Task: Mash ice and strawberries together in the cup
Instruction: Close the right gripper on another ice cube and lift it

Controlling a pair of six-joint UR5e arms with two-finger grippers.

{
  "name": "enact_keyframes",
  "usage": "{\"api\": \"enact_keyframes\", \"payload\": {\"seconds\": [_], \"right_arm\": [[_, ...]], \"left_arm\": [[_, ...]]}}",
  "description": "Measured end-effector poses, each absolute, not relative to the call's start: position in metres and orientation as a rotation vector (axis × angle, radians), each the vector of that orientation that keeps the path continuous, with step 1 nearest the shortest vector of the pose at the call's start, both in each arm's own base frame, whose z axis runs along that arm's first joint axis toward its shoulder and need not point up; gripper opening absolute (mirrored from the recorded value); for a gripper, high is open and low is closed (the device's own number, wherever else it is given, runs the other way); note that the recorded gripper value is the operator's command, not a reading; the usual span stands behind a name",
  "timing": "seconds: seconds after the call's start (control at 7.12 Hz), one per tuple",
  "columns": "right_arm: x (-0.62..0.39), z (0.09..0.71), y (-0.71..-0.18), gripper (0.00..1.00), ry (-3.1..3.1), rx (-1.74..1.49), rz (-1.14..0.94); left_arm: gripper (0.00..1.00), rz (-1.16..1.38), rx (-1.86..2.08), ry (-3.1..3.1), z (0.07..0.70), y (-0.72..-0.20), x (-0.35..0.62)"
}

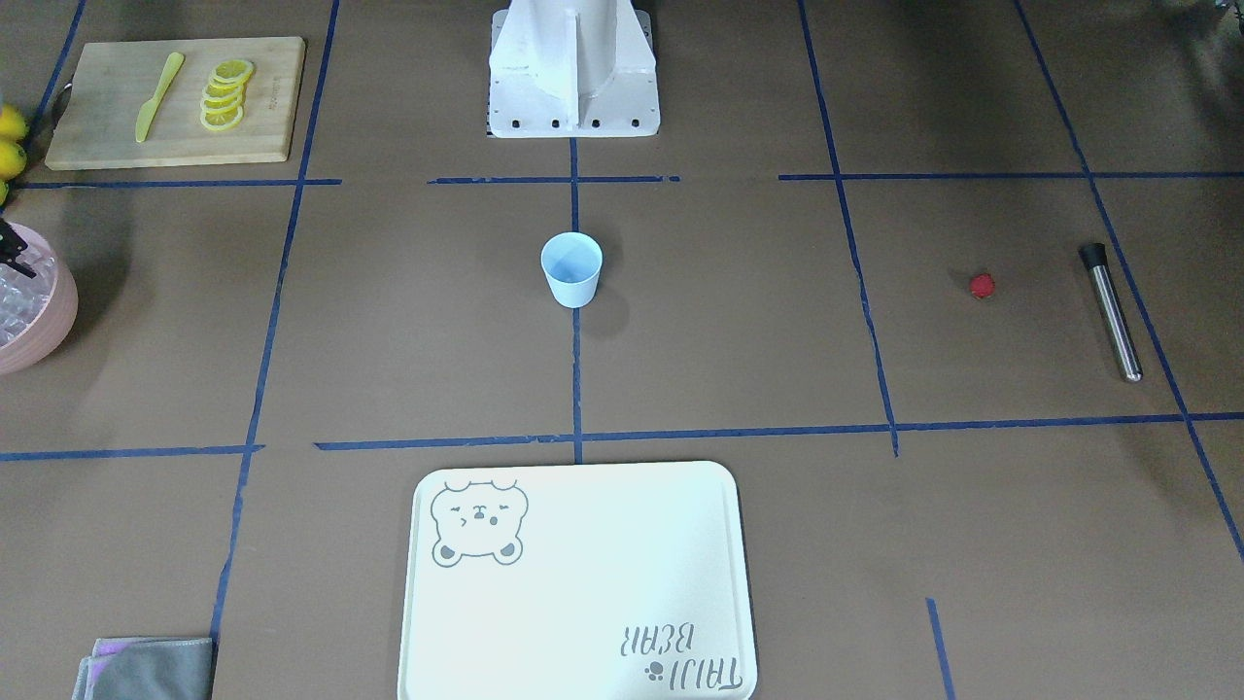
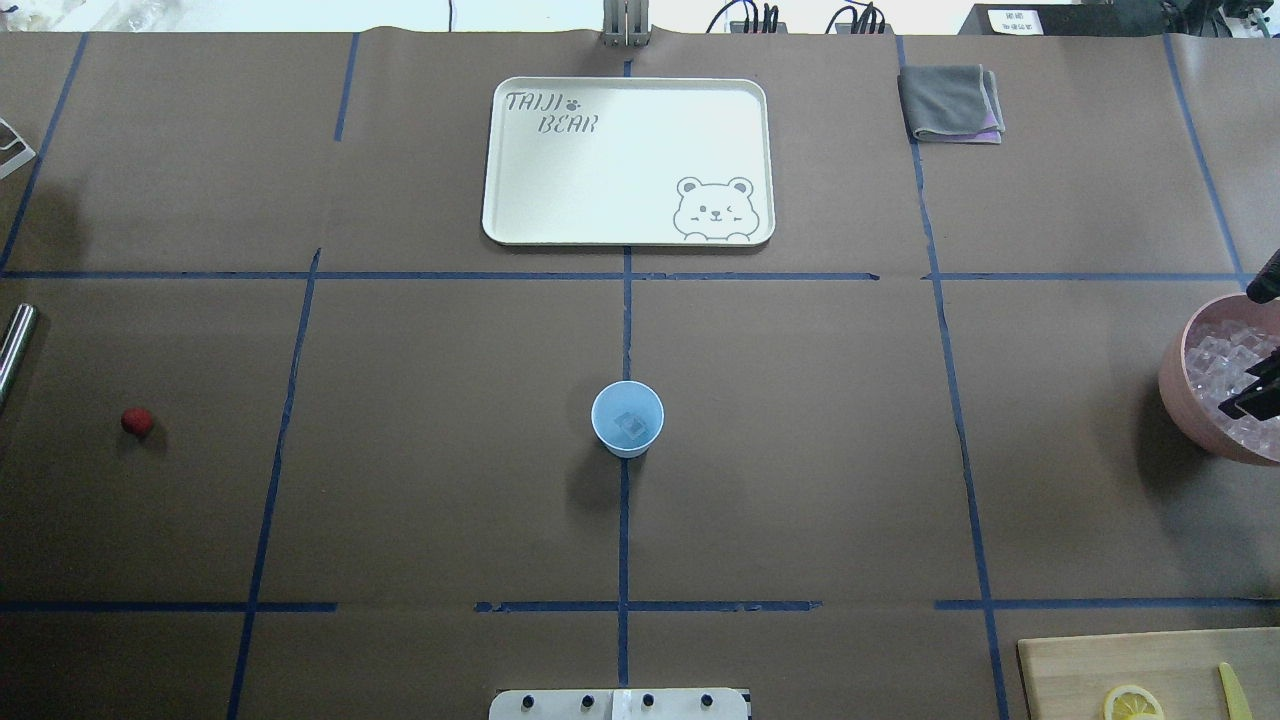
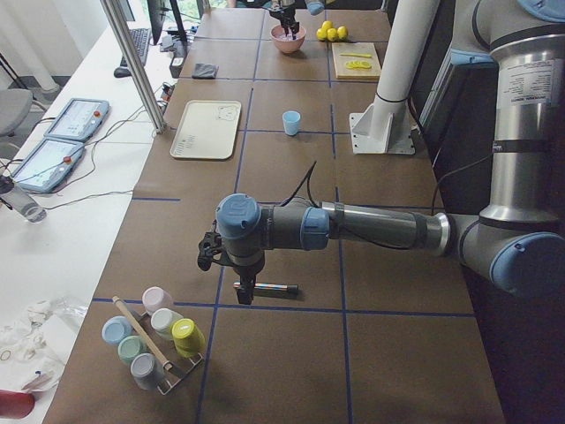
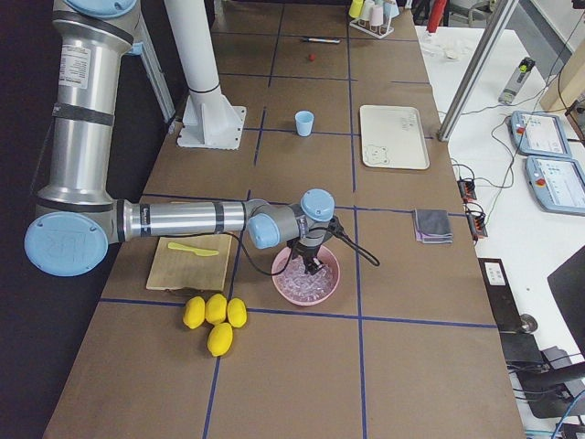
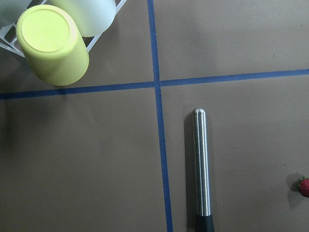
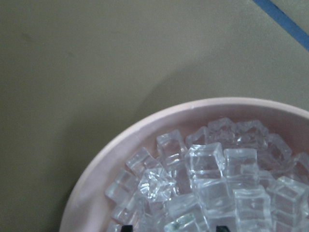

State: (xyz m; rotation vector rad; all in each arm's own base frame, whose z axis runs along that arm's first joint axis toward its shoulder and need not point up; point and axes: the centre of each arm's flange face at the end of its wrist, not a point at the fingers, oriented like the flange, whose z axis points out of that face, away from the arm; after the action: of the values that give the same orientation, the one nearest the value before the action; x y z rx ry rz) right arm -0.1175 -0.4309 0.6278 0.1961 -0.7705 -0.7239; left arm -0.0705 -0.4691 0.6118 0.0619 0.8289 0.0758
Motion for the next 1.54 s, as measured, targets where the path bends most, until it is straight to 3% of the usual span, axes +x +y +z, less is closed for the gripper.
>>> {"api": "enact_keyframes", "payload": {"seconds": [0.14,0.28,0.42,0.98,1.54], "right_arm": [[-0.117,0.628,-0.431,0.18,-0.770,0.196,-0.724],[-0.118,0.628,-0.431,0.07,-0.771,0.196,-0.724],[-0.118,0.627,-0.431,0.03,-0.771,0.198,-0.724],[-0.113,0.608,-0.434,0.01,-0.785,0.233,-0.722],[-0.089,0.527,-0.450,0.00,-0.824,0.310,-0.658]], "left_arm": [[1.00,0.076,0.062,0.829,0.612,-0.469,-0.071],[1.00,0.076,0.062,0.829,0.612,-0.469,-0.071],[1.00,0.075,0.061,0.829,0.612,-0.469,-0.071],[1.00,0.073,0.056,0.829,0.615,-0.466,-0.070],[1.00,0.073,0.056,0.829,0.615,-0.466,-0.071]]}}
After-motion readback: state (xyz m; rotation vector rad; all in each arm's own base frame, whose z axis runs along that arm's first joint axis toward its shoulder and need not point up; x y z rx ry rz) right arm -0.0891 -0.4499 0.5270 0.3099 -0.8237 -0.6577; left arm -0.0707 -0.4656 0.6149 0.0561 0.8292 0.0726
